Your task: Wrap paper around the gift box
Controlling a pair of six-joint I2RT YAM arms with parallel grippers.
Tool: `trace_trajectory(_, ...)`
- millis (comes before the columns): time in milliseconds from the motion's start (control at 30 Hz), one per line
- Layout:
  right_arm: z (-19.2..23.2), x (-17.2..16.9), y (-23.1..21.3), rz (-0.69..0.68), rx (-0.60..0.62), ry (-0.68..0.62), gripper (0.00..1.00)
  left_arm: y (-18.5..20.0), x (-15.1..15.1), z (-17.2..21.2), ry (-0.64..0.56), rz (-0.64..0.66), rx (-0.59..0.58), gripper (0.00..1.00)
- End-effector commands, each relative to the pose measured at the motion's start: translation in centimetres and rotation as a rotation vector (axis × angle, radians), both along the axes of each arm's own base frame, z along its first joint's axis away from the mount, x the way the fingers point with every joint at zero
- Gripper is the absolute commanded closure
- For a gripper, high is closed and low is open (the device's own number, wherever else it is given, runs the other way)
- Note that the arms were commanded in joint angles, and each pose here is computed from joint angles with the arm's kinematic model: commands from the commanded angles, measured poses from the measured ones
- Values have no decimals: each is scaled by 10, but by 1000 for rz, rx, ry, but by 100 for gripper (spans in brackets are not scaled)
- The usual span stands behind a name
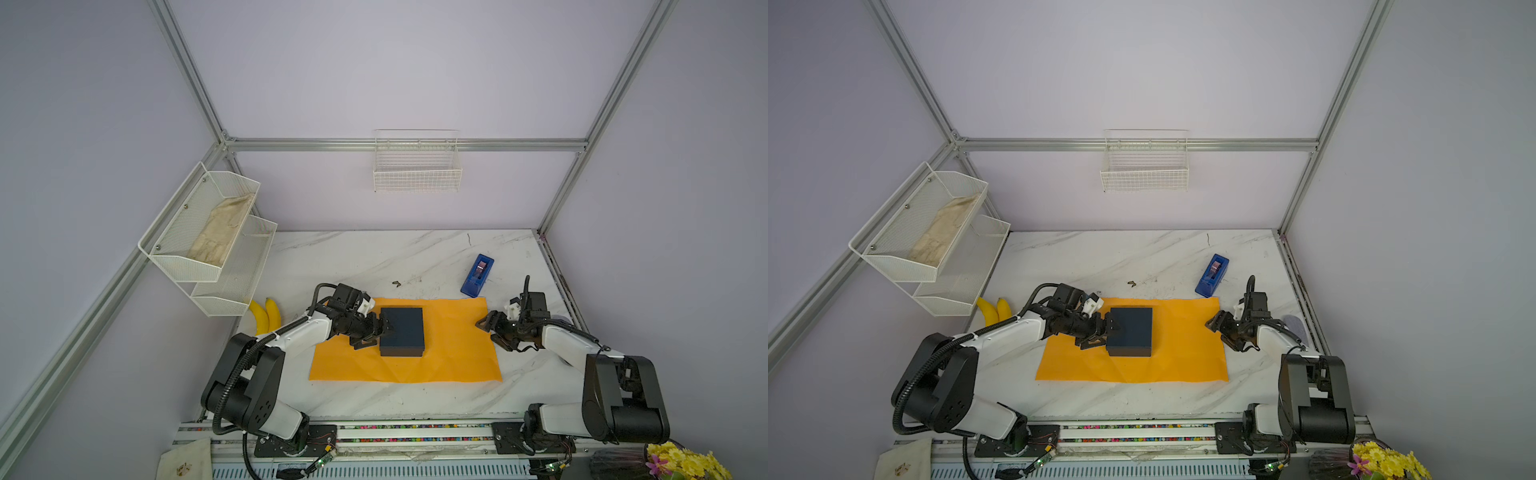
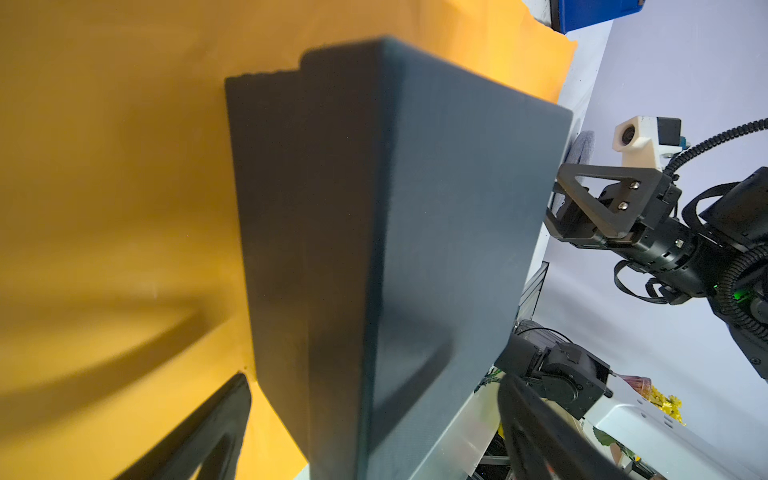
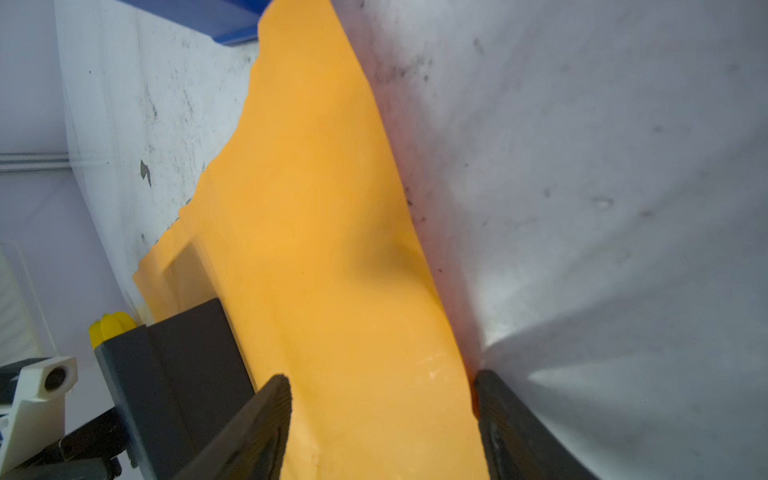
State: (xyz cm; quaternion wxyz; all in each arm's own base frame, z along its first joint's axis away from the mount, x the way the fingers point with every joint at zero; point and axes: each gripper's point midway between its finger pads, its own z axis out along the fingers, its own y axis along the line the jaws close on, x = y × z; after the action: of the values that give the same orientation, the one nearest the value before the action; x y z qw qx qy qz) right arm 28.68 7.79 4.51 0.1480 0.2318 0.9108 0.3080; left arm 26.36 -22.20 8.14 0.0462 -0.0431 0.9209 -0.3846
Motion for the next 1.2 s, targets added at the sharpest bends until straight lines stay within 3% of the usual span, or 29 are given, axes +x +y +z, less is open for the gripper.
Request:
trace_trajectory(0,6,-5,9,45,48,8,28,-9,22,37,-112,-20,-52,8)
trace_trajectory(233,19,-2,14,72,73,-36,30,-9,23,37,-112,-19,-52,8)
trace_trajectory(433,-3,12,-17,-7,-117,-4,30,-8,23,35,-110,-19,-49,8)
trace_trajectory(667,-2,36,-35,-49,-218,-33,29,-6,21,35,-112,-15,-47,8)
trace_trajectory(767,-9,37,-30,-19,-197,-13,31,-5,21,36,-113,-12,-47,8)
trace_trajectory(933,-19,23,-5,64,-61,27,41,-4,21,35,-112,-7,-46,8)
trace_trajectory(1167,-11,11,-6,49,-60,23,52,-3,20,35,-112,-6,-47,8)
